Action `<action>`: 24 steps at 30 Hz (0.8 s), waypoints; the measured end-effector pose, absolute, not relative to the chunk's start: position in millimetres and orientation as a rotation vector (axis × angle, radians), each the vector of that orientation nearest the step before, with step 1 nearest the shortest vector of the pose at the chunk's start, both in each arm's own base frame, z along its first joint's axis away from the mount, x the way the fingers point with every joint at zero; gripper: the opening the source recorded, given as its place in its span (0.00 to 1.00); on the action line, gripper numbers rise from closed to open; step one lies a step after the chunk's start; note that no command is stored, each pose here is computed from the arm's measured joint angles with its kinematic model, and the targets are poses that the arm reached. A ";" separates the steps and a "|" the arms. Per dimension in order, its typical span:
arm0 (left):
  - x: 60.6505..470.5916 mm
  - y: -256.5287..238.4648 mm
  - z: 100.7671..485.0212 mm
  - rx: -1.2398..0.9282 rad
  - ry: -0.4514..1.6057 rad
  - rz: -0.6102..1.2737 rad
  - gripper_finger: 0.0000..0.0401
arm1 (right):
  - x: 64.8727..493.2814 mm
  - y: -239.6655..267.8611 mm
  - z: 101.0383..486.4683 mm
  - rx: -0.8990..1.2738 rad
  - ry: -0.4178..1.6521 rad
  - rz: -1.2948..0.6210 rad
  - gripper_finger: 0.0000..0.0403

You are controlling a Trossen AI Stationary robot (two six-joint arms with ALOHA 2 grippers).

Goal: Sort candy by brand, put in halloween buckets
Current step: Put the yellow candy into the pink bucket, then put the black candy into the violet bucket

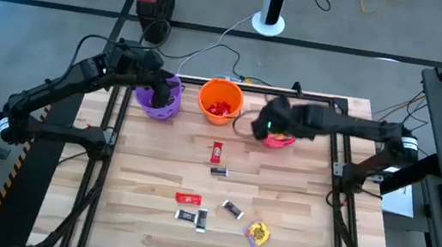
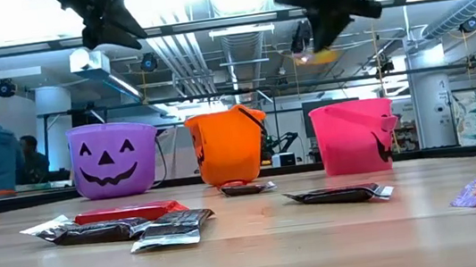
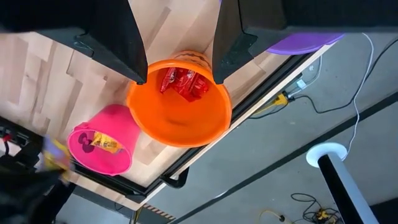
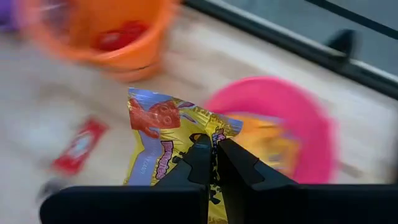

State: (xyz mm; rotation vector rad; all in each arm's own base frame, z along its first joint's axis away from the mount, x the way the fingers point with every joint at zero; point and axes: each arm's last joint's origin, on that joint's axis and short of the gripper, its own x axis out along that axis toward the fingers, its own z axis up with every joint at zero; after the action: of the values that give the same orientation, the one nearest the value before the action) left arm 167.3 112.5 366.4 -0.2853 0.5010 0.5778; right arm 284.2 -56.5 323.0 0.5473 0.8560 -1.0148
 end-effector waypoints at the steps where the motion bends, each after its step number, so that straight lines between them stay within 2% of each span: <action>1: 167.0 112.0 366.7 -0.289 0.498 0.578 0.41 | 280.4 -65.6 322.8 0.554 0.871 -1.050 0.03; 6: 164.7 107.7 369.2 -0.306 0.482 0.571 0.41 | 269.8 -99.2 308.1 0.586 0.954 -1.169 0.03; 9: 162.8 103.1 371.1 -0.307 0.474 0.558 0.41 | 270.8 -108.4 301.0 0.624 0.998 -1.152 0.05; 20: 160.9 93.5 370.7 -0.318 0.499 0.526 0.41 | 274.1 -121.3 285.3 0.645 1.094 -1.160 0.32; 24: 159.6 90.3 367.6 -0.314 0.542 0.513 0.41 | 276.8 -108.1 293.7 0.626 1.060 -1.081 0.38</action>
State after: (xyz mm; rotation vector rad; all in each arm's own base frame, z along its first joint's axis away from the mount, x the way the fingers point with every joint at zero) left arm 159.6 90.3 367.6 -0.3145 0.5419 0.5135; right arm 276.8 -108.1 293.7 0.6263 1.0595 -1.0811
